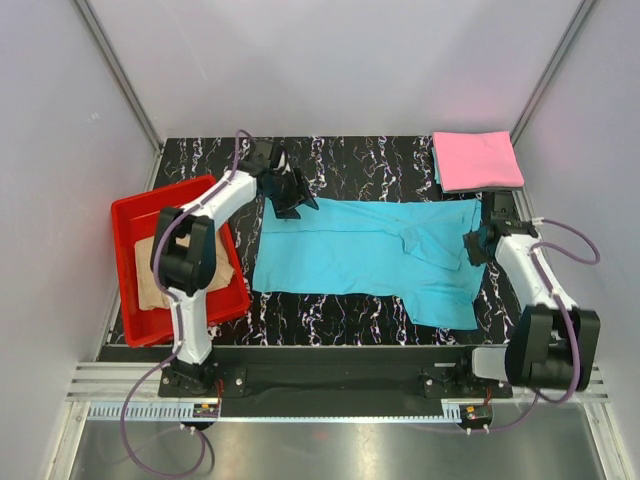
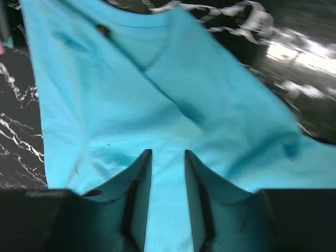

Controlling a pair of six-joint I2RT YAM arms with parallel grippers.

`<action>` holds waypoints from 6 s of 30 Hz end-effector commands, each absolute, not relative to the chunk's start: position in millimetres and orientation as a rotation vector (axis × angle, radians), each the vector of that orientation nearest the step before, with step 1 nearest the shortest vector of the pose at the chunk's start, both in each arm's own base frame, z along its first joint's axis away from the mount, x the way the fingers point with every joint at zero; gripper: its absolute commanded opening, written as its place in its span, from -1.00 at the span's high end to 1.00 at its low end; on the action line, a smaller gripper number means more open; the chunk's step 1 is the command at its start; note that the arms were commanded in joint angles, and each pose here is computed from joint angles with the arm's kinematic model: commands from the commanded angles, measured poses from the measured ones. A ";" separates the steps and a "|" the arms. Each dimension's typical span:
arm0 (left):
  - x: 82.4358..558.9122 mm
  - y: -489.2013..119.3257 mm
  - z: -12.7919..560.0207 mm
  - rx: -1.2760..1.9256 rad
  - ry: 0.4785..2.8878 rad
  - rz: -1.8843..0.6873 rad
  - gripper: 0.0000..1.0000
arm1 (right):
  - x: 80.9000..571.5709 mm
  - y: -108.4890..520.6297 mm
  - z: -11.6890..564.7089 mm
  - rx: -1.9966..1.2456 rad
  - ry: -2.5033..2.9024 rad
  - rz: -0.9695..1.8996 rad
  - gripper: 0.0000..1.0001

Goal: Fold and stack the t-shirts
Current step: Fold the tshirt

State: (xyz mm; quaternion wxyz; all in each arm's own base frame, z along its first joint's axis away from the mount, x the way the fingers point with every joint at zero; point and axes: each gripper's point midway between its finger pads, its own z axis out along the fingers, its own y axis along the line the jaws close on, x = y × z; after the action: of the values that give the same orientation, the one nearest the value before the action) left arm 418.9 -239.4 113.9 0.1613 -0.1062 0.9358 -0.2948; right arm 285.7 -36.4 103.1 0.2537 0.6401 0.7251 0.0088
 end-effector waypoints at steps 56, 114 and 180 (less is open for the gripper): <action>390.5 -214.3 165.9 -0.246 2.592 -0.787 -0.35 | 200.1 14.7 30.5 2.065 2.072 0.238 0.09; 315.0 -143.5 112.2 -1.750 2.166 -0.131 -0.11 | 274.6 33.6 98.8 1.528 2.196 0.494 1.00; 288.9 -157.0 34.9 -1.750 2.107 0.177 1.00 | 244.8 -21.1 142.2 1.342 2.089 0.143 1.00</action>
State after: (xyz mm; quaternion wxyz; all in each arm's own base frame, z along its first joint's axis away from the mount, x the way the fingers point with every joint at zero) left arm 269.1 -156.5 16.9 0.1604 -0.6227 0.7625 0.0717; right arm 242.9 -6.5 133.5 0.2979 0.5155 0.7987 0.0865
